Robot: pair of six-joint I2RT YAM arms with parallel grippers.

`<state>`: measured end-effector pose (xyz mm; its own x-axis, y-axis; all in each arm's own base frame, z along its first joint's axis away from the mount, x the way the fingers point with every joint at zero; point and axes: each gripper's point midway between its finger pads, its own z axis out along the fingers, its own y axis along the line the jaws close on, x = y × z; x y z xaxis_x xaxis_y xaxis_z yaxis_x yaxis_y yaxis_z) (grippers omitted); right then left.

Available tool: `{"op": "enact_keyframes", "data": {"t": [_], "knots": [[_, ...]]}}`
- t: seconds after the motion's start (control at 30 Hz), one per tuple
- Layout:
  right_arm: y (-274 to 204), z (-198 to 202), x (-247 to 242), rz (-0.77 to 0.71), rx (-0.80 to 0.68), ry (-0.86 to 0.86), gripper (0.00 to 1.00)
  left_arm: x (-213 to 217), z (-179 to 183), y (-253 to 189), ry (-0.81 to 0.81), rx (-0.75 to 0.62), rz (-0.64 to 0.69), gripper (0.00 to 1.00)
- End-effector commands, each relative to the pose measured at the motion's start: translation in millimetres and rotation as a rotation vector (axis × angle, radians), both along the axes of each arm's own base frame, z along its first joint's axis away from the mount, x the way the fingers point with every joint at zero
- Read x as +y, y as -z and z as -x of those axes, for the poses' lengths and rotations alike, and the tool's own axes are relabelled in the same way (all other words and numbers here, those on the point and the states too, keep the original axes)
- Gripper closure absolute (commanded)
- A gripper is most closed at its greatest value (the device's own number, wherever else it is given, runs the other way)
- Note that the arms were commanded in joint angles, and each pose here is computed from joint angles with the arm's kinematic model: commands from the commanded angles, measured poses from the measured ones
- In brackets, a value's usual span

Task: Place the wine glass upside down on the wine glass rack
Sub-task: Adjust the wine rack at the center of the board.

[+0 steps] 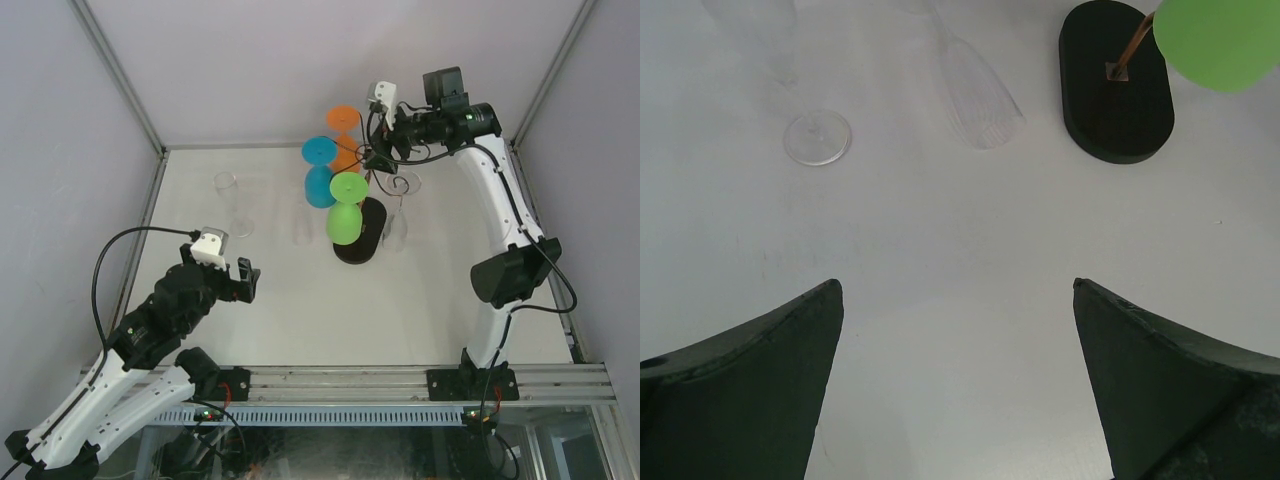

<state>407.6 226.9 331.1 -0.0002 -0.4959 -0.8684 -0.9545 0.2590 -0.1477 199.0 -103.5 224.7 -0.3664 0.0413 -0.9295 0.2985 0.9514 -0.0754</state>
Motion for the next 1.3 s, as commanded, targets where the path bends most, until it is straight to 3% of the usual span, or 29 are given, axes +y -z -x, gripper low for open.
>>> {"op": "enact_keyframes", "data": {"t": [0.0,0.27,0.5,0.83,1.27], "knots": [[-11,-1,5,0.016,-0.057,-0.015,0.32,-2,-3,-1,0.006,-0.011,-0.006,0.00],[-1,-7,12,0.049,-0.052,0.000,0.38,-2,-4,-1,0.006,-0.012,-0.006,0.00],[6,-10,16,0.068,-0.032,0.031,0.63,-2,-3,-2,0.008,-0.013,-0.004,0.00],[6,-22,18,0.076,0.001,0.209,0.85,-2,-3,-1,0.008,-0.013,-0.004,0.00],[0,-28,5,0.035,0.022,0.482,0.94,-2,-3,-2,0.010,-0.014,-0.001,0.00]]}}
